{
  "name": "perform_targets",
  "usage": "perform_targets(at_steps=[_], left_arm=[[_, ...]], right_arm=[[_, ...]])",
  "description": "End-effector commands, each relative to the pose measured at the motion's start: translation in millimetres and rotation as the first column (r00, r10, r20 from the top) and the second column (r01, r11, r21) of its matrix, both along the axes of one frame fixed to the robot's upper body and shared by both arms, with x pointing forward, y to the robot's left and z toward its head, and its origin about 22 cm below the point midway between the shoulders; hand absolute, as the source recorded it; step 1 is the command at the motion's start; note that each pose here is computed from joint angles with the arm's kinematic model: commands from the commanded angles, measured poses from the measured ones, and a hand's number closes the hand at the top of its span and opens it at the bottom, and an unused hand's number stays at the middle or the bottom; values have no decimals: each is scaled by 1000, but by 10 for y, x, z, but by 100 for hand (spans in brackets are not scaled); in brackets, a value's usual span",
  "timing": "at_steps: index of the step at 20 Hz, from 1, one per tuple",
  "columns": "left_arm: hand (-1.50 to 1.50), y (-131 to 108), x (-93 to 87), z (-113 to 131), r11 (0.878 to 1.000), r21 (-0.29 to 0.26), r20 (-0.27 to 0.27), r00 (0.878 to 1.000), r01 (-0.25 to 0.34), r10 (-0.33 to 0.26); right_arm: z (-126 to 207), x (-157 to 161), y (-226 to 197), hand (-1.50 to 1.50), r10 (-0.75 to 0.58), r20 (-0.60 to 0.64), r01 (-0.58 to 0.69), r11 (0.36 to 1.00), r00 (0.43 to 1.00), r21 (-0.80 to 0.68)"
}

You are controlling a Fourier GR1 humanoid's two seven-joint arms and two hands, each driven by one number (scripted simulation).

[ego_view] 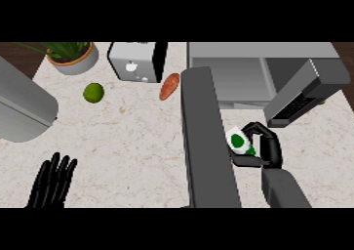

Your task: Pick up the milk, place it into the microwave and close the microwave

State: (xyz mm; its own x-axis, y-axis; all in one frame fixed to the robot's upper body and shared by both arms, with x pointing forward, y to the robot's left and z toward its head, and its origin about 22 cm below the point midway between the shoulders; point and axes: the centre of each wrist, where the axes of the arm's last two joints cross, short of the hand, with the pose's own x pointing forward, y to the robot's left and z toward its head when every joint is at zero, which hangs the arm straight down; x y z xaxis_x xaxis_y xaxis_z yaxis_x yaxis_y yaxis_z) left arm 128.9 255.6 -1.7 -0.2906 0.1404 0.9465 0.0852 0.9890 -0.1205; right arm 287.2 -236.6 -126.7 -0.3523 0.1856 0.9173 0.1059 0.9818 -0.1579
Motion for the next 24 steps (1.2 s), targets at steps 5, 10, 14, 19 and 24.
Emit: perform_targets(at_steps=[5, 10, 14, 19, 24], left_arm=[[-150, 76, -16, -6, 1000, 0, -8, 1000, -1, 1], [-150, 58, 198, -99, 1000, 3, -10, 1000, 7, -7], [-150, 19, 93, -4, 1000, -19, -6, 1000, -1, 1], [-150, 159, 34, -14, 1000, 9, 0, 1000, 16, -16], [-150, 13, 106, 61, 999, -12, 1, 999, 47, -47]], right_arm=[[400, 219, 252, 150, -93, 56, 96, 993, 994, -64], [507, 457, 209, 150, -110, 12, 111, 987, 994, -118], [698, 783, 319, 150, -144, -10, 141, 976, 989, -166], [834, 978, 253, 150, -205, -38, 182, 928, 978, -326], [947, 1105, 63, 150, -280, -23, 249, 886, 960, -392]])
